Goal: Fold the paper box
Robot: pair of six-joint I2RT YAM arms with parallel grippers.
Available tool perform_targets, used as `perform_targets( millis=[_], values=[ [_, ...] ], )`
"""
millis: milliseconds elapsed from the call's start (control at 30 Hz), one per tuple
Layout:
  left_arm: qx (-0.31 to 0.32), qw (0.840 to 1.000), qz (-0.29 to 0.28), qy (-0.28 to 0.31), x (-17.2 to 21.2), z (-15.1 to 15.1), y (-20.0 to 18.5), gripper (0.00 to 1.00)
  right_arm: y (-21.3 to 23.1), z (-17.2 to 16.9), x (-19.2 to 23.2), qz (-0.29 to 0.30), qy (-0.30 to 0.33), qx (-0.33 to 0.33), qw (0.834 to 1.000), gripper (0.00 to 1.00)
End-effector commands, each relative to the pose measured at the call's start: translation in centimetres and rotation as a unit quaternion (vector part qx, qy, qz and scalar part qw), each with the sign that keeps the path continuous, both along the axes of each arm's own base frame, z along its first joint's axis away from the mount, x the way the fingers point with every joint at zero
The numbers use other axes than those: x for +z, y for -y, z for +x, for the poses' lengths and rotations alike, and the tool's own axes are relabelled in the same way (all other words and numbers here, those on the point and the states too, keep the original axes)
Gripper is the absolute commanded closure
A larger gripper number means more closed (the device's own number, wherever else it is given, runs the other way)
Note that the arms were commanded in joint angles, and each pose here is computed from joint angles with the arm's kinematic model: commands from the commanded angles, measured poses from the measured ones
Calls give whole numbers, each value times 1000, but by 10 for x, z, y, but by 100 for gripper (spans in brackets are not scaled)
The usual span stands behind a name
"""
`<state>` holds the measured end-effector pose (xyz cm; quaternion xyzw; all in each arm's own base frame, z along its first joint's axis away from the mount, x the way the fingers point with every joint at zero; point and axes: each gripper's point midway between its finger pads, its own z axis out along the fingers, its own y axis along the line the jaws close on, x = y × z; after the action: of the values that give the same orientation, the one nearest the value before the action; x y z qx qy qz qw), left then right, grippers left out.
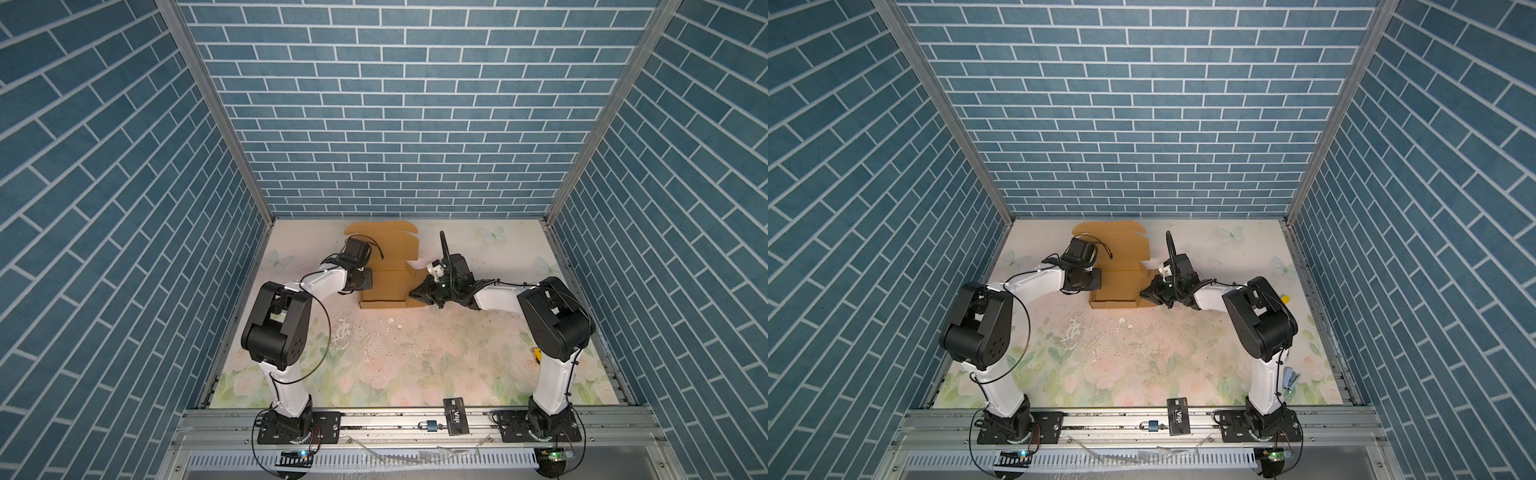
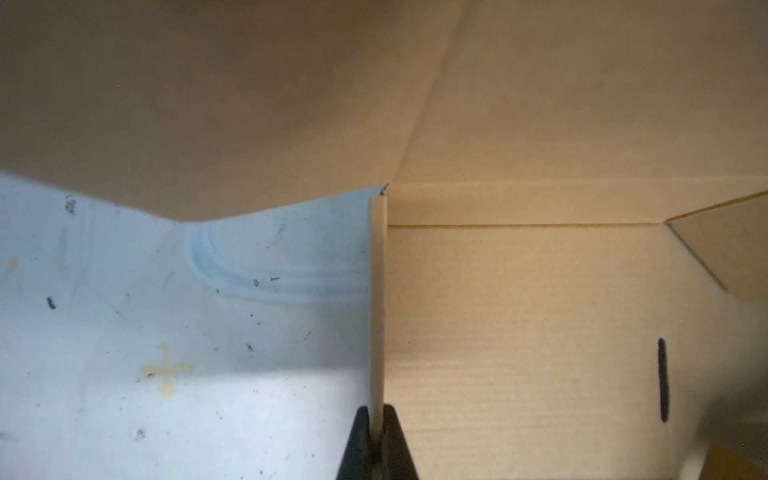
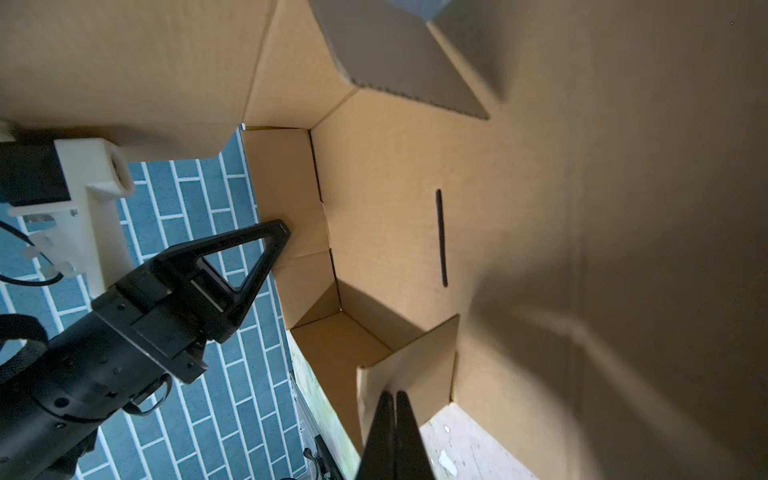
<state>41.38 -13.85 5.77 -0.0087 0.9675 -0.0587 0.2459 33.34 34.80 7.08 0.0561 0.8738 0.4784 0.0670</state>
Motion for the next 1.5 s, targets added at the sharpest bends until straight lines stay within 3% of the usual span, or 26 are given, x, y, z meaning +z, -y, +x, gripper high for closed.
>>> perform_targets(
  millis=[0,633,867,1100,1467],
  values=[
    [-2,1000,-3,-1,4,1,6,100,-4,5,-2,-7,10,7,1000,100],
    [-8,1000,2,-1,5,3,13,100,-30,-11,6,-2,3,66,998,100],
    [-9,1000,6,-2,3,2,12,100,-27,-11,6,0,2,62,998,100],
    [-8,1000,8,-6,1,1,12,100,-8,1,9,13,8,13,1000,100],
    [-15,1000,12,0,-1,3,12,100,-24,-8,7,20,6,39,999,100]
  ],
)
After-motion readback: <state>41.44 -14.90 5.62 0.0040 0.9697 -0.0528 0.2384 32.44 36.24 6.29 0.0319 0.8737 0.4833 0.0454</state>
